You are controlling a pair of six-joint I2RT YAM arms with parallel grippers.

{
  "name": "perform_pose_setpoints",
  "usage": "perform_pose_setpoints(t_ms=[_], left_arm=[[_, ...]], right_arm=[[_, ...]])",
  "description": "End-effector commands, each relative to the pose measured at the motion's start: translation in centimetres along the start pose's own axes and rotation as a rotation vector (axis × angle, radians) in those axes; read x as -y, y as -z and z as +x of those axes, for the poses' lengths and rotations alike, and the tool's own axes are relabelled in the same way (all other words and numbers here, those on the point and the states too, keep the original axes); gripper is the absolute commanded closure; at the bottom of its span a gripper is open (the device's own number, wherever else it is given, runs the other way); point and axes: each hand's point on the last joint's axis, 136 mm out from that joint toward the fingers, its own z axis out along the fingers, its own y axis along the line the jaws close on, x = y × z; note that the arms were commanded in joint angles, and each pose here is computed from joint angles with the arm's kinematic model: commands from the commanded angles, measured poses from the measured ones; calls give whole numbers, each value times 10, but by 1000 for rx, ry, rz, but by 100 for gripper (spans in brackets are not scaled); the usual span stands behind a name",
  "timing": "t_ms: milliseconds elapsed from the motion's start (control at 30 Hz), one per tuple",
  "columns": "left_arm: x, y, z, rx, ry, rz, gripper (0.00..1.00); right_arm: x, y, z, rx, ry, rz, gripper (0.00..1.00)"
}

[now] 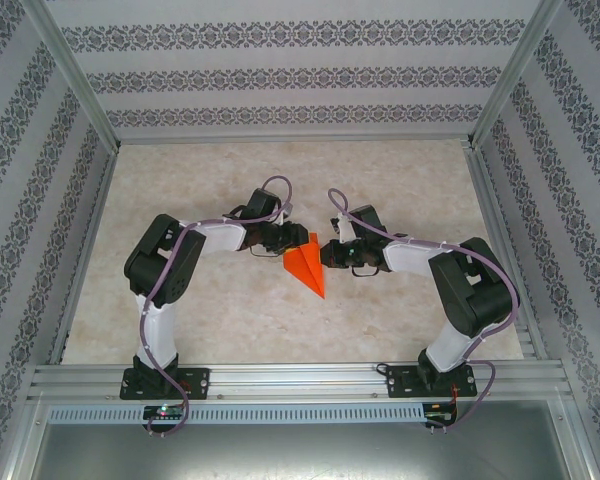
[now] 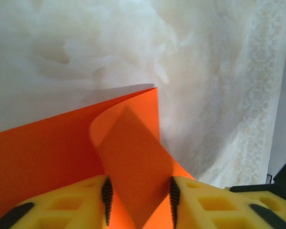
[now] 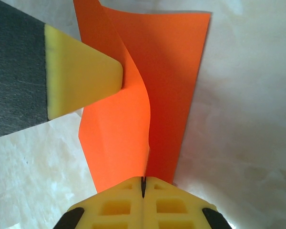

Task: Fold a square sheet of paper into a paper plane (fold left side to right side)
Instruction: Turn over the paper at the center of the table.

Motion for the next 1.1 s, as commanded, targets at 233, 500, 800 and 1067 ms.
perform_pose_setpoints(t_ms=[233, 500, 800, 1067], left_arm=[[47, 7, -17, 61, -115, 148, 90], [97, 63, -35, 166, -234, 175, 99], [178, 143, -60, 306, -367, 287, 99], [225, 179, -64, 366, -393, 438, 99]], right_arm=[[2, 38, -15, 107, 6, 25, 66], [4, 107, -26, 327, -96, -65, 20], [-41, 174, -35, 491, -121, -375, 2], [-81, 179, -27, 426, -54, -524, 2]])
